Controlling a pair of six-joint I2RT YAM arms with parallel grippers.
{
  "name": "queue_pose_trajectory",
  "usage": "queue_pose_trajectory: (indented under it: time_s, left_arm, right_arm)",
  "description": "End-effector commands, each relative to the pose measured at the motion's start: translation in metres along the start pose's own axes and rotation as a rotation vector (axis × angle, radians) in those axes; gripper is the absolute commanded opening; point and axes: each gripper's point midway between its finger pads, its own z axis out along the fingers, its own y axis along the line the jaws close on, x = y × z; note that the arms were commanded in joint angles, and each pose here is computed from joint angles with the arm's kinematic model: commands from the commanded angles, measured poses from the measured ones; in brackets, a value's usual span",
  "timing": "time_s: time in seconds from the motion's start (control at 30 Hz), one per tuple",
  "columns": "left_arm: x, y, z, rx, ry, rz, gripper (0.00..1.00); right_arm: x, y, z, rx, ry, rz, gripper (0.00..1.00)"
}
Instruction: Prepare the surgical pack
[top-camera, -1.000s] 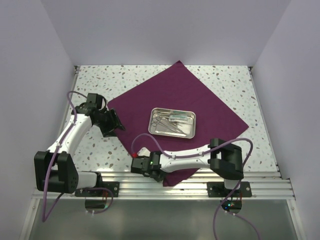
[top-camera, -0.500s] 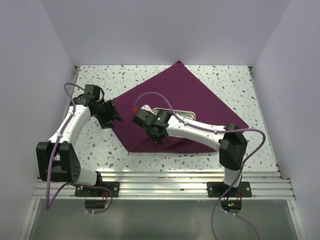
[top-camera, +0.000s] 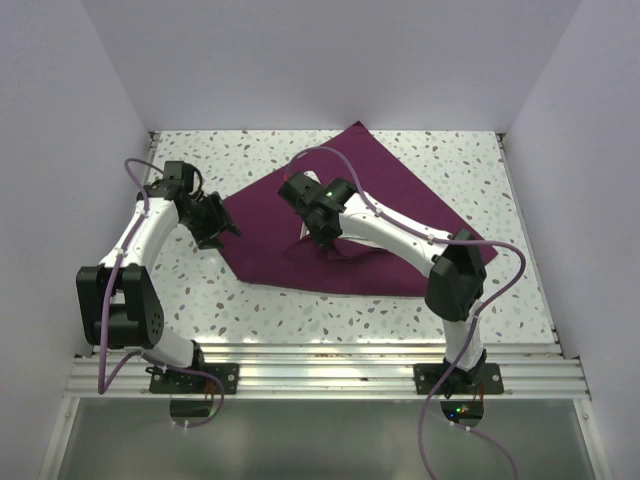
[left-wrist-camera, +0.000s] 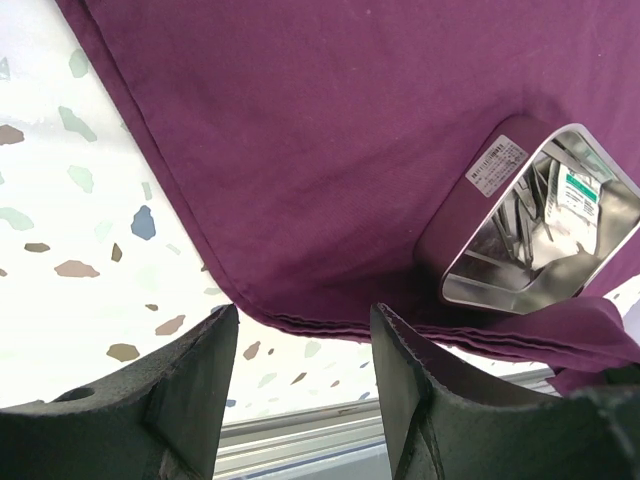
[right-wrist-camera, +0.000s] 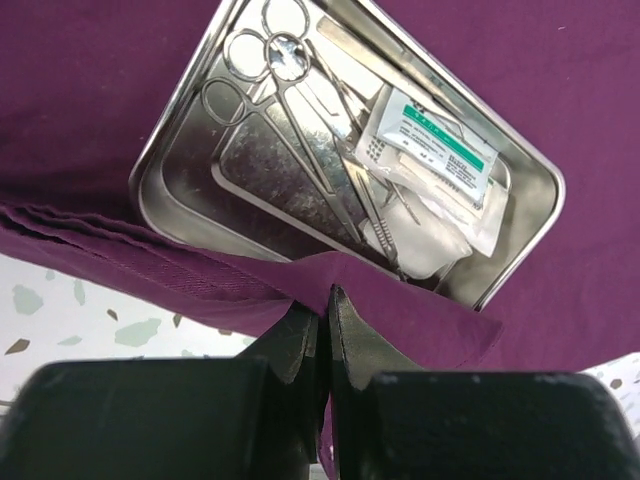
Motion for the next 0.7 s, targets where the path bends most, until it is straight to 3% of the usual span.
queue_pose_trajectory:
  time_s: [0.0, 0.33, 0.67]
  left_arm:
    - [-0.007, -0.002, 0.001, 0.015, -0.007, 0.038, 0.59]
    - [-0.012, 0.008, 0.006, -0.011, -0.014, 0.047, 0.59]
    - [-0.013, 0.016, 0.010, -0.010, -0.002, 0.046, 0.59]
  right_arm:
    - [-0.016, -0.010, -0.001, 0.008, -0.023, 0.011, 0.00]
    - [-0.052, -0.039, 0.011, 0.042, -0.029, 0.054, 0.00]
    - [-0.055, -0.063, 0.036, 0.051, 0.017, 0.103, 0.00]
